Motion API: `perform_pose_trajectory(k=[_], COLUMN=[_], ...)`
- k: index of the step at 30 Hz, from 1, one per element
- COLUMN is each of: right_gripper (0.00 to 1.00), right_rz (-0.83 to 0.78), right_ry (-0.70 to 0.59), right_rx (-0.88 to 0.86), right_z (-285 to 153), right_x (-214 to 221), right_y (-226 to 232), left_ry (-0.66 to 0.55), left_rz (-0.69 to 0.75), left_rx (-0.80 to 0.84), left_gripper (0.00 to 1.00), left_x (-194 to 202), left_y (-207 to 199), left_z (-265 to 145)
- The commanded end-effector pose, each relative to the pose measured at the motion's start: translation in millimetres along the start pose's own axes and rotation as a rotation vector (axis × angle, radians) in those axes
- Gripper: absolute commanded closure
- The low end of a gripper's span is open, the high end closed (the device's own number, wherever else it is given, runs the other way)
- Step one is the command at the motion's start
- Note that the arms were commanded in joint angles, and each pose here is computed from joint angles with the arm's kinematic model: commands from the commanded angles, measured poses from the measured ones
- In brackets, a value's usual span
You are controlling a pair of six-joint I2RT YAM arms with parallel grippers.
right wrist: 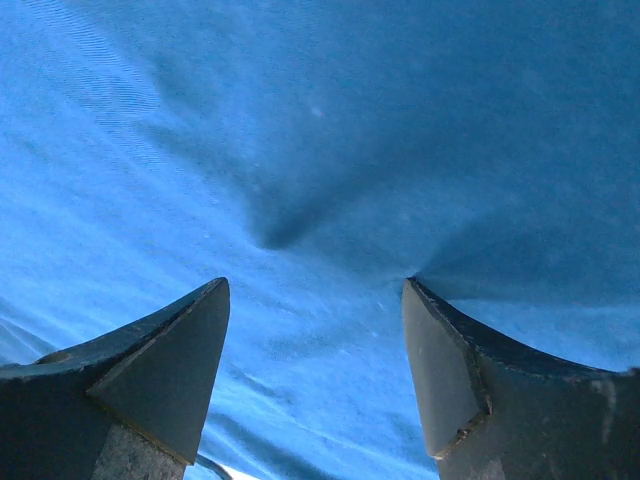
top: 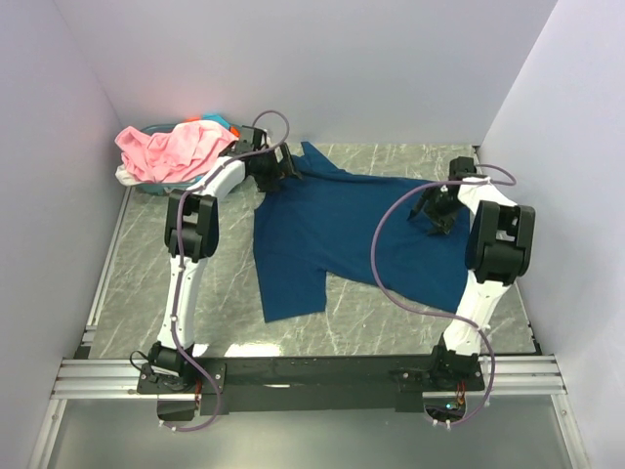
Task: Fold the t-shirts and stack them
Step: Flatten the tshirt out
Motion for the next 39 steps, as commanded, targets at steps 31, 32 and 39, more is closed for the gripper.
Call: perform_pose_trajectory(k=[31,32,39], right_gripper=[0.26,0.26,0.27], right_rz=[-0.134,-0.135,-0.098], right_ry=[-0.318,-0.349,-0.57], right_rx=[-0.06,-0.051,-0.02], right_z=[-73.6,-78.8,-110.0], right_x=[-27.3,-22.9,19.8], right_y=[63.0,62.5,44.8], left_ry=[-0.695,-0.741,-0.909], left_rz=[0.468,0.462,0.429], left_rx=[-0.139,-0.219,-0.03], left_gripper=[0.0,0.01,0.01], left_x=[10.8,21.6,91.6], left_y=[-135.1,-125.3,-130.1], left_z=[-203.9,-205.2,-265.7])
Point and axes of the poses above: each gripper's point midway between its finger pads, its own z axis out along the fingers, its own y axis along the line the jaws close on, x = y × z, the point moved 10 cm from there along -z, back along the fingers, and after that the axes turned 5 degrees about -z, right-handed, at the moved point
